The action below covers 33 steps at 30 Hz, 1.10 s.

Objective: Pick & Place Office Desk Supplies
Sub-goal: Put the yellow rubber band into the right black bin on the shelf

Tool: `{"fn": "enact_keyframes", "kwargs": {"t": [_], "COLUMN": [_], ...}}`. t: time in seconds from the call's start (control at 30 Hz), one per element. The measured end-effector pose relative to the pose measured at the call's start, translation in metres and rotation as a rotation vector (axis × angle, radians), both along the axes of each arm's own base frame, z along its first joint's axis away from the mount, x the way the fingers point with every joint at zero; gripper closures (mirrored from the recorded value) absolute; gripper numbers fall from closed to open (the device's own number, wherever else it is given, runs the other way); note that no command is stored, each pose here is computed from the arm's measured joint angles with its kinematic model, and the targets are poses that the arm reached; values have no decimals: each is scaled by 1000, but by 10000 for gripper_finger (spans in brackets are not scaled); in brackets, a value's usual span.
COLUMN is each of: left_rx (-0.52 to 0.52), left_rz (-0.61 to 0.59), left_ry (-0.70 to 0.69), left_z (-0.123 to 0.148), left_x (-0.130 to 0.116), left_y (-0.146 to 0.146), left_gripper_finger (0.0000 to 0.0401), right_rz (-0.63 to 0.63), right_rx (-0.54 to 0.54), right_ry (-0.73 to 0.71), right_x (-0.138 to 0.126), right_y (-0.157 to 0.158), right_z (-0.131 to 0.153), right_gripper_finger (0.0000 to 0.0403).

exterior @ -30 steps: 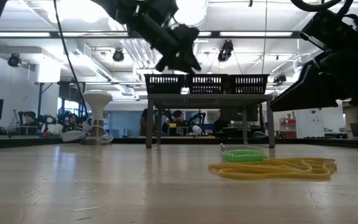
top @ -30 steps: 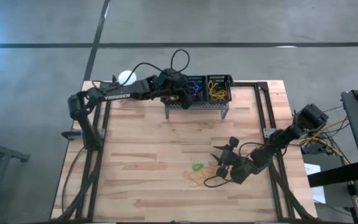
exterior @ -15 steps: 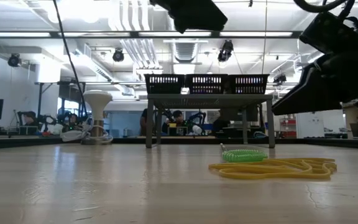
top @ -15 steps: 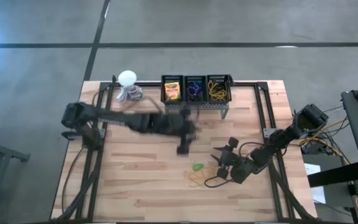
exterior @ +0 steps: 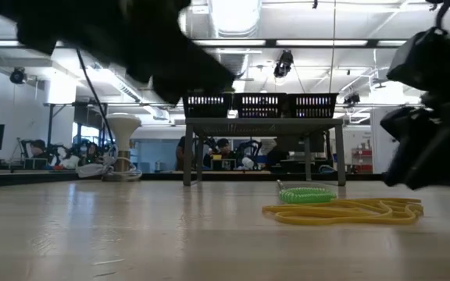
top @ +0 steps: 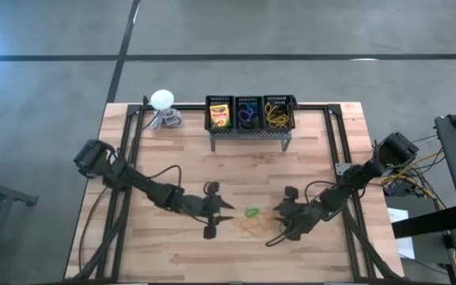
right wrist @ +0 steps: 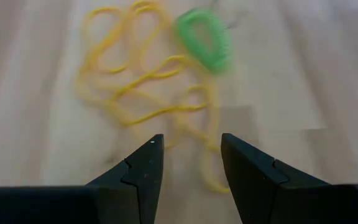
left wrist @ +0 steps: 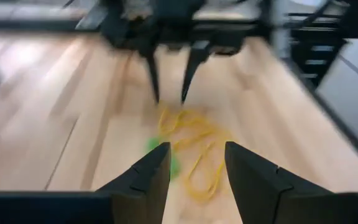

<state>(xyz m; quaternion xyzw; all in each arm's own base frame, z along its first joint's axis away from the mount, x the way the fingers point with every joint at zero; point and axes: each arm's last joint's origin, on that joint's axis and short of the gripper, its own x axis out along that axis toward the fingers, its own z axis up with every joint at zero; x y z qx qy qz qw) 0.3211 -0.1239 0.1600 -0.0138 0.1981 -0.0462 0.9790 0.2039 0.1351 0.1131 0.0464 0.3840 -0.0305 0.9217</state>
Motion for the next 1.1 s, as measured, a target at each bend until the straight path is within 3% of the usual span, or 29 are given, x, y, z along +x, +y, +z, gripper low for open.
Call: {"fn": "enact_keyframes", "kwargs": {"t": [0.1,0.23,0.33,0.57,0.83,0.97,1.1], "left_rx": [-63,-67,-48,-17,-13,-13,-17], "left_rz": [110,252,292,336,336,336,347], "left_ry": [17,21,34,40,47,47,44], "left_z": [-18,-32,-38,-42,-43,-43,-43], "left_x": [-14,-28,-34,-37,-38,-38,-38], "left_y": [8,17,20,23,24,24,24], "left_gripper_finger": [245,245,246,246,246,246,246], "right_rz": [-22,4,10,-8,36,62,22], "right_rx": [-69,-71,-70,-103,-120,-187,-259], "right_ry": [-25,-3,32,63,43,-23,-209], "right_x": [0,-3,-5,1,2,4,14], "right_y": [-3,-4,-4,-8,-7,-8,-5], "right_z": [0,-4,-11,-26,-22,-16,7], "right_gripper_finger": [248,249,255,284,363,391,394]}}
